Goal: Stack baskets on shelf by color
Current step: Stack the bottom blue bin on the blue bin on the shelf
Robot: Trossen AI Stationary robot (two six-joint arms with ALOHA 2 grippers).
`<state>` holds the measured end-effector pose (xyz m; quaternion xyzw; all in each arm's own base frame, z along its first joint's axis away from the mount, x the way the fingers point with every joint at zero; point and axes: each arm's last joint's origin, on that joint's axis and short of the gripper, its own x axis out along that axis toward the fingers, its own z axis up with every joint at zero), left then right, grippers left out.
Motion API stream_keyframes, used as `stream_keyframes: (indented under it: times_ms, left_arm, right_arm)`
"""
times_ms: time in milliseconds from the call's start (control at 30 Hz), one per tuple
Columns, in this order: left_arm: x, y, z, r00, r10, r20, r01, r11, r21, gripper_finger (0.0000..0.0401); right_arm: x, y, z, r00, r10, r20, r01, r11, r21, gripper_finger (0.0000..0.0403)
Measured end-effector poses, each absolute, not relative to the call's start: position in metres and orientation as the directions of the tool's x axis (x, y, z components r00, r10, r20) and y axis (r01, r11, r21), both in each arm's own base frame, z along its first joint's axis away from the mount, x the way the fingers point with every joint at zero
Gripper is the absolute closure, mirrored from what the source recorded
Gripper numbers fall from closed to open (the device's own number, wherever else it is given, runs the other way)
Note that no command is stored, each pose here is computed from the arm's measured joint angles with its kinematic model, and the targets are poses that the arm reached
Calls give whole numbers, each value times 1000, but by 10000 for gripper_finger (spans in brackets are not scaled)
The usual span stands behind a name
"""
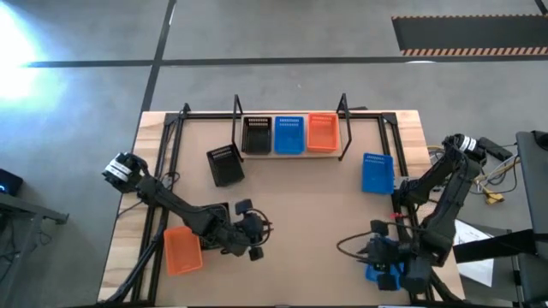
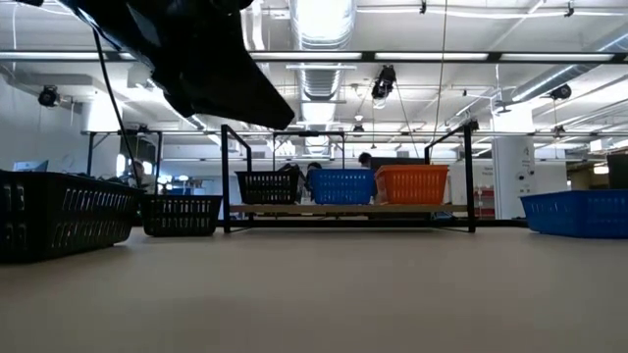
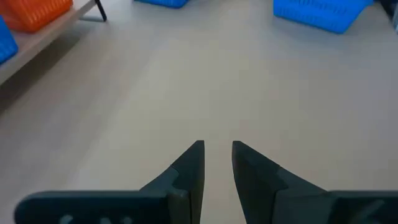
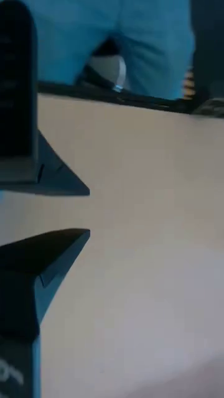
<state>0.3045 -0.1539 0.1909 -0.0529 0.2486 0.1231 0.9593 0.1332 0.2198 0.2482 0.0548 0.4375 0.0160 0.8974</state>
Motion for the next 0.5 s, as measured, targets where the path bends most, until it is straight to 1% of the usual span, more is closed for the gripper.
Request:
stream_keyframes:
  times_ms: [100,167,267,333,433,500]
  left_arm:
    - [304,-153,190,847,228,-481,-277,960,-33,336]
    - [304,-153,189,844,233,-482,-280,960,-27,336]
    - [304,-152,190,845,252,-472,-296,955,-21,336]
    - [304,-152,189,844,252,-473,-296,955,-20,336]
    - [304,-152,189,845,253,-472,-297,955,-20,336]
    - [303,-152,189,844,253,-473,-297,955,-19,336]
  right_arm:
    - [135,230,252,499,88,-862,95,983,156,269]
    - [139,242,251,429,127,-894,121,973,197,239]
    - [145,262,243,321,152,-935,135,970,204,201]
    - [148,273,236,236,148,-960,152,970,187,186]
    - [150,286,223,111,74,-991,198,976,95,178]
    - [148,292,215,55,12,-998,215,976,23,178]
